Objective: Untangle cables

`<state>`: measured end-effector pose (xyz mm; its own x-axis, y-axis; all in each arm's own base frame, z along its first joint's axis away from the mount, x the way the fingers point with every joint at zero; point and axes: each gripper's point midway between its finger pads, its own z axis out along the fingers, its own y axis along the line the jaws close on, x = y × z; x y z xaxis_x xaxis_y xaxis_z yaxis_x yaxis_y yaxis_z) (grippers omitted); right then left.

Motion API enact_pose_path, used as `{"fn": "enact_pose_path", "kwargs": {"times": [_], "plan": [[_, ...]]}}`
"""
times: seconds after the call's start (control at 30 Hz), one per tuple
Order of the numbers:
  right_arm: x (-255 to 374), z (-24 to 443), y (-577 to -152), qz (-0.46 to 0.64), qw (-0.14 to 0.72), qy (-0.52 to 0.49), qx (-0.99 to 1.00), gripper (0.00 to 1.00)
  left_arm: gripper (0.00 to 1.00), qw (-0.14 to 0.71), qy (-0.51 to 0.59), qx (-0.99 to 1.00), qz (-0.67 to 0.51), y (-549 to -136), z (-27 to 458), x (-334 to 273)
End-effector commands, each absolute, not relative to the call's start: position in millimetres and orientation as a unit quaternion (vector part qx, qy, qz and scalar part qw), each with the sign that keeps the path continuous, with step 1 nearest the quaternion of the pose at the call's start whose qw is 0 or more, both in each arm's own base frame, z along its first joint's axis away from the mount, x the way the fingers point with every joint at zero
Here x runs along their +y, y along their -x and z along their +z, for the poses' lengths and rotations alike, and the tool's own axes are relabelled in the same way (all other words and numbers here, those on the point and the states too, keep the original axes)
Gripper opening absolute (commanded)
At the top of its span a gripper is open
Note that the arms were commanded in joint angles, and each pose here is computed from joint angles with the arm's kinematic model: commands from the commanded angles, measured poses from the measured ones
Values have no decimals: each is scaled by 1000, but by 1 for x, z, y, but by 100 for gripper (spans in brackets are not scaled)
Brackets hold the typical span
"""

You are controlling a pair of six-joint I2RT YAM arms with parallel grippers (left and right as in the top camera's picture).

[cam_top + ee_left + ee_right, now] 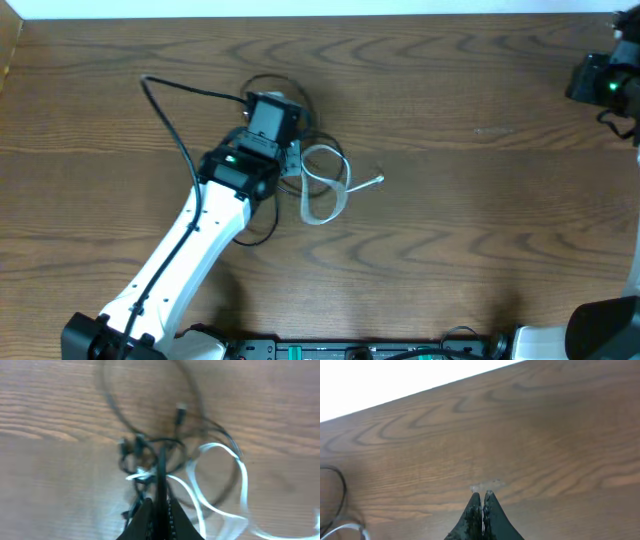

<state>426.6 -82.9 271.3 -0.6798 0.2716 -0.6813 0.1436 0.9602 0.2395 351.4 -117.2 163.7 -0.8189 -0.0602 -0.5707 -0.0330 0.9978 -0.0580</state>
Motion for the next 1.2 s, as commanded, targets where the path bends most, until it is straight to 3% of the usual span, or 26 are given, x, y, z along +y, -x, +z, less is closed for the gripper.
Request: {"fn": "enact_pose_path", "kwargs": {"times": [0.0,0.1,0.13,0.33,0.43,0.57,0.6,0.63,0.67,0.7,0.73,0.83,0.93,1.17], "plan": [[-43,279,-426,178,381,-67,905,1,8,285,-36,946,-148,-344,177,-166],[6,285,-414,257,370,37,892,8,7,280,-124,916,-260,-332,196,-216],[16,284,-411,264,365,63,890,14,7,283,-158,900,-292,-326,204,-232],[55,268,-398,263,336,162,890,23,7,296,-303,804,-418,-292,245,-289],[66,259,-398,252,323,177,895,24,8,298,-292,820,-392,-298,237,-281],[75,255,-396,245,313,187,898,25,8,287,-230,893,-258,-316,196,-238],[78,254,-394,248,310,190,898,27,17,280,-218,907,-225,-317,187,-226],[82,254,-392,251,306,193,898,31,45,273,-211,917,-201,-317,180,-217],[86,253,-389,255,301,198,898,34,63,264,-206,924,-185,-316,175,-212],[90,251,-386,257,293,201,899,38,76,254,-204,929,-176,-313,170,-208],[94,250,-383,259,288,206,899,41,80,247,-204,931,-174,-311,166,-207],[108,245,-374,263,269,222,899,49,83,229,-200,937,-170,-308,158,-205],[115,230,-365,247,239,221,913,47,83,207,-178,943,-192,-302,153,-210],[121,181,-336,251,138,125,950,48,73,149,-193,931,-272,-280,150,-235]]}}
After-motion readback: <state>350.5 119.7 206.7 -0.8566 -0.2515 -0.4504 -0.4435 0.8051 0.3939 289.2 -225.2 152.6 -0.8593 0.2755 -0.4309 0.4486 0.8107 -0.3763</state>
